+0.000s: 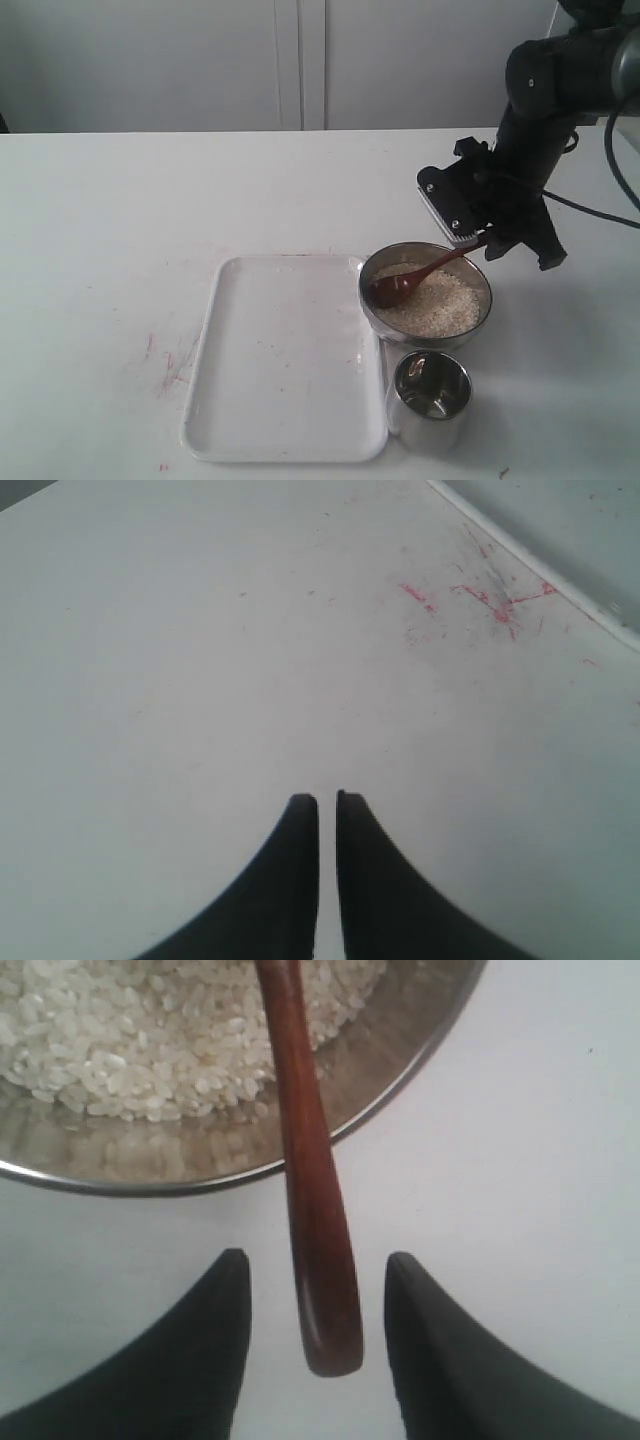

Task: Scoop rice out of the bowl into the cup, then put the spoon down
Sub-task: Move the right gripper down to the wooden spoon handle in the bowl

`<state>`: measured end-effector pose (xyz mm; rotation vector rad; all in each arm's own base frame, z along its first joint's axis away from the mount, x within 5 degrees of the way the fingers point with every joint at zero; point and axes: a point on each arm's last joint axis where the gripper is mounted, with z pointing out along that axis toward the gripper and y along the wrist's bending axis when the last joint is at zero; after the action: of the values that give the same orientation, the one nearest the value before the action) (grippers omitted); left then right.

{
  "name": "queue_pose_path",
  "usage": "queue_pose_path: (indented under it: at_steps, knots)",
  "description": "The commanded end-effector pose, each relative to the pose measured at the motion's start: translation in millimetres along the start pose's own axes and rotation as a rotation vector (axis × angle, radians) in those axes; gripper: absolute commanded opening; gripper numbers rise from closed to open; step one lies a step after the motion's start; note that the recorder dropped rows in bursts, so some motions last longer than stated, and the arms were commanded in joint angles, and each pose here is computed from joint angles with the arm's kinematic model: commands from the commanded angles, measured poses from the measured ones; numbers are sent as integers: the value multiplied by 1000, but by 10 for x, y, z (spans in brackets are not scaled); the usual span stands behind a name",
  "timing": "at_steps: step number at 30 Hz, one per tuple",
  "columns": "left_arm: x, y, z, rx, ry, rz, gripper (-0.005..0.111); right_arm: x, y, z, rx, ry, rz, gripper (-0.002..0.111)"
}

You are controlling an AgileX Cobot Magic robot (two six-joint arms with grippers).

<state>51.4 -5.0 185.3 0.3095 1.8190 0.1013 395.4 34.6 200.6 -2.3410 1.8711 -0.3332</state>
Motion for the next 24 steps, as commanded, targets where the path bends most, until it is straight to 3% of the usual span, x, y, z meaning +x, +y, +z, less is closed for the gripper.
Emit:
queue_pose_path:
  at_steps: [1,18,24]
  knots:
    - [72,-24,13,24,60,-9,14,-22,8,42,-8,-11,-11,41]
    - [72,-24,13,24,60,-9,14,-94,22,39,-27,-69,26,41]
    - [72,-24,13,24,60,-9,14,-94,28,39,-34,-70,39,28]
